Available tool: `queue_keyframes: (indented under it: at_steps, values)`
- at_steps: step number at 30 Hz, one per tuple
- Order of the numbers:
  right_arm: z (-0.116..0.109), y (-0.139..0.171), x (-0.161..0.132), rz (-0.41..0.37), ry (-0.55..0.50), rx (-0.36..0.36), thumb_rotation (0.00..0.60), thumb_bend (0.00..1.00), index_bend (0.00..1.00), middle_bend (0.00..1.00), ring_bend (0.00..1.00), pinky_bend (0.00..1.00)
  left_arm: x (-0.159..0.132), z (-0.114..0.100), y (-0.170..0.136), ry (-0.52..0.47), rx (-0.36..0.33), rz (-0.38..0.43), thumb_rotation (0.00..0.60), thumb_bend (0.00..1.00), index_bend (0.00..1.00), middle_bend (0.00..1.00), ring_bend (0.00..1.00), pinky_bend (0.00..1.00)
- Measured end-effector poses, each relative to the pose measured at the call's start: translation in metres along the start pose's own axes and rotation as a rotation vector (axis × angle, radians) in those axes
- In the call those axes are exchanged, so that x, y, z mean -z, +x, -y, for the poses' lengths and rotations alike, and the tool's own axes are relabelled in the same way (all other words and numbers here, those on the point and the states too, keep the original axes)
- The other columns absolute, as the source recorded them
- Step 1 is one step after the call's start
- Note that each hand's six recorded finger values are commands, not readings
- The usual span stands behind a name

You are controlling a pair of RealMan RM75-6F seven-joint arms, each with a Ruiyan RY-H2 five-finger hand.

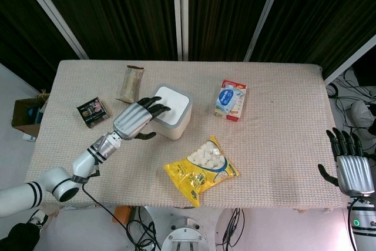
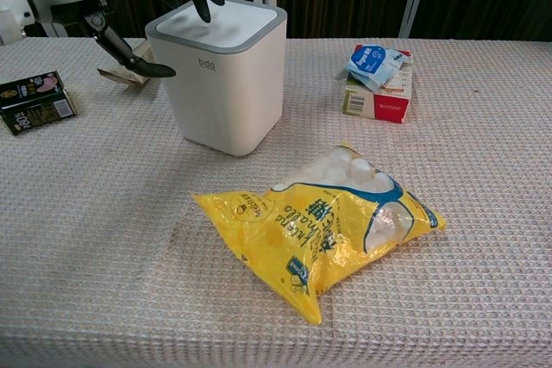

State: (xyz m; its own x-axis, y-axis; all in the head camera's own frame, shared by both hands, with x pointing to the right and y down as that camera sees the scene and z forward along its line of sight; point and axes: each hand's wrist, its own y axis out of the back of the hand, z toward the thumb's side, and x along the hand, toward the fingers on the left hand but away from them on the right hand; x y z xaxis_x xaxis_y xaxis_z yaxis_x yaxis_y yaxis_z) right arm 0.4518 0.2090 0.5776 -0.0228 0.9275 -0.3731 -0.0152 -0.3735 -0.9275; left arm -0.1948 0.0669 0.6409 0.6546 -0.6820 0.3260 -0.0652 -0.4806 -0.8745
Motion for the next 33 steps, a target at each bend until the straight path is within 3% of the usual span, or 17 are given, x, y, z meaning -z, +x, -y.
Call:
queue_keyframes:
  at_steps: [20,33]
  values:
    - [0.002,-0.002,0.002,0.006,-0.003,-0.015,0.6,0.21,0.0,0.03,0.0,0.0,-0.007,0.001,0.0,0.012,0.009,0.009,0.582,0.22,0.19,0.28,0.12,0.24]
    - [0.005,-0.002,0.005,0.011,-0.006,-0.018,0.6,0.21,0.0,0.03,0.0,0.0,-0.007,0.02,-0.002,0.09,0.052,0.024,0.573,0.22,0.17,0.39,0.12,0.24]
